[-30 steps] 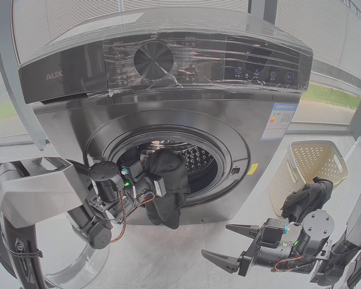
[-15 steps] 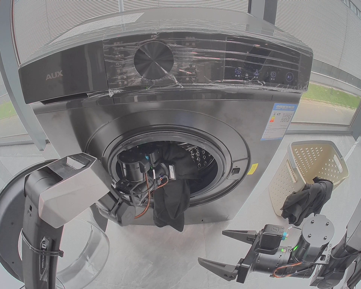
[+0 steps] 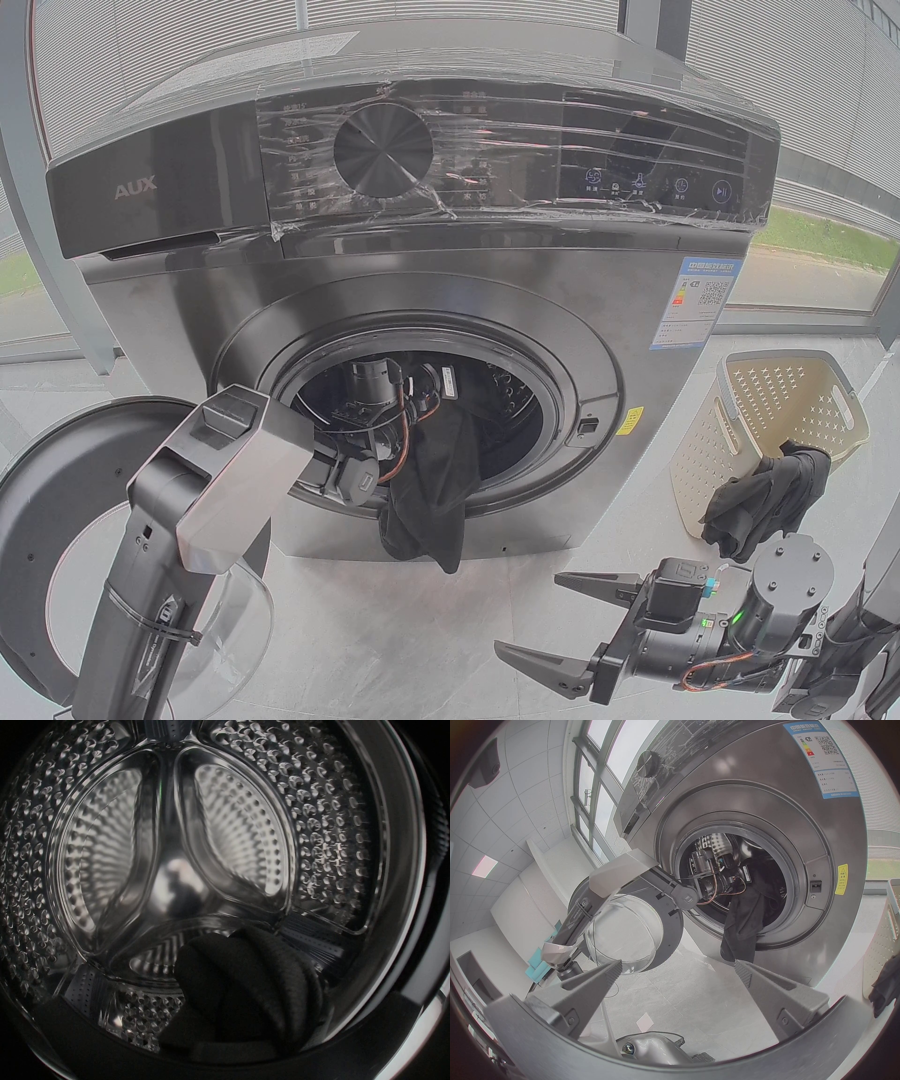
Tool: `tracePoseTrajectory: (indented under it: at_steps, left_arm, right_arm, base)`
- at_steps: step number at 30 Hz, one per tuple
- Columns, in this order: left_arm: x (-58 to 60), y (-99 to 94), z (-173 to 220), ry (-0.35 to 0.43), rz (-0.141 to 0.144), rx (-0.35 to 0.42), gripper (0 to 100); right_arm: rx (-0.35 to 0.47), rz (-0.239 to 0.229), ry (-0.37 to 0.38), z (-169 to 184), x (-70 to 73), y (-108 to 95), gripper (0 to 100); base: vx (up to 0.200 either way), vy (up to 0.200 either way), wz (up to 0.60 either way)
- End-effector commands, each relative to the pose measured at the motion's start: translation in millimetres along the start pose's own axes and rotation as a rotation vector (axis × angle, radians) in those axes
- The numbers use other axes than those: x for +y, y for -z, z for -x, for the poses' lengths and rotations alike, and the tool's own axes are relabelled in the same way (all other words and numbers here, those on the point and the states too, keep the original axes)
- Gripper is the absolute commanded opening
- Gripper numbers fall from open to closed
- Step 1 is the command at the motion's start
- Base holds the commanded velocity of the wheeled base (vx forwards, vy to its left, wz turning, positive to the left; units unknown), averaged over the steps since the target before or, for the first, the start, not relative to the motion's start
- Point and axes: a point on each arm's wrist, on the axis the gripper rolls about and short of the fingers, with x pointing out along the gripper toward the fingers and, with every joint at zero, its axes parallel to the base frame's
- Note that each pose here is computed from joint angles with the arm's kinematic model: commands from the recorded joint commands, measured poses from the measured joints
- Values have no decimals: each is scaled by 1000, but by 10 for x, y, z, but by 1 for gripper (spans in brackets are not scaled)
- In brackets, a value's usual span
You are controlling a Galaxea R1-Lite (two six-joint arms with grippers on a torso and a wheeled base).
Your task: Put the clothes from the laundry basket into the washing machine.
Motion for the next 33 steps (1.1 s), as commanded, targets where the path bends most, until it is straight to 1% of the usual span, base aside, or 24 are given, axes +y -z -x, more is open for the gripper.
tracePoseTrajectory:
  at_steps: [1,4,5,6,7,10,13,14,15,18,19,20,21,22,24,26,28,30,31,33]
  left_arm:
    - [187,251,-239,-82,-3,4,0]
    - [249,190,-269,-96,-2,-4,0]
    - [247,178,-268,-96,0,-4,0]
    - [247,170,-265,-98,7,-5,100]
    - [247,174,-261,-98,12,-2,100]
    - [198,181,-228,-91,24,17,100]
    - [115,143,-103,-80,21,80,100]
    - [51,145,-18,-60,19,131,100]
    - [13,138,57,-50,16,179,100]
    - [-65,99,274,4,12,301,100]
    - [-72,83,322,14,12,326,100]
    - [-72,83,322,14,12,326,100]
    - [-85,41,433,26,8,381,100]
    - [-89,32,494,34,3,413,100]
    - [-110,10,587,57,2,463,100]
    - [-132,49,659,78,-1,517,100]
    - [-125,92,681,78,-10,545,100]
    - [-114,132,682,79,-25,558,100]
    - [-112,154,682,79,-26,563,100]
    - [-100,266,684,76,-32,588,100]
  right_arm:
    - [0,0,2,-1,-8,0,100]
    - [1,0,0,-2,-1,2,100]
    - [1,0,0,-2,-1,2,100]
    - [0,0,1,-1,-4,1,100]
    - [0,0,2,-1,-8,0,100]
    - [-1,-1,4,-1,-11,-1,100]
    - [2,0,1,-3,-5,4,100]
    - [1,0,0,-2,-1,2,100]
    - [2,0,0,1,-1,4,100]
    - [5,0,2,7,-6,9,100]
    - [5,0,1,6,-2,10,100]
    - [5,0,1,6,-2,10,100]
    - [6,0,-2,6,4,12,100]
    - [6,1,-4,6,8,13,100]
    - [5,1,-4,3,8,10,100]
    - [5,1,-5,8,12,10,100]
    - [2,1,-6,7,13,5,100]
    - [1,1,-7,9,14,2,100]
    - [-1,1,-7,11,15,-1,100]
    - [-1,1,-7,11,15,-1,100]
  base:
    - [0,0,0]
    - [0,0,0]
    - [0,0,0]
    - [0,0,0]
    - [0,0,0]
    - [0,0,0]
    - [0,0,0]
    - [0,0,0]
    - [0,0,0]
    - [0,0,0]
    - [0,0,0]
    - [0,0,0]
    - [0,0,0]
    - [0,0,0]
    - [0,0,0]
    - [0,0,0]
    - [0,0,0]
    - [0,0,0]
    - [0,0,0]
    - [0,0,0]
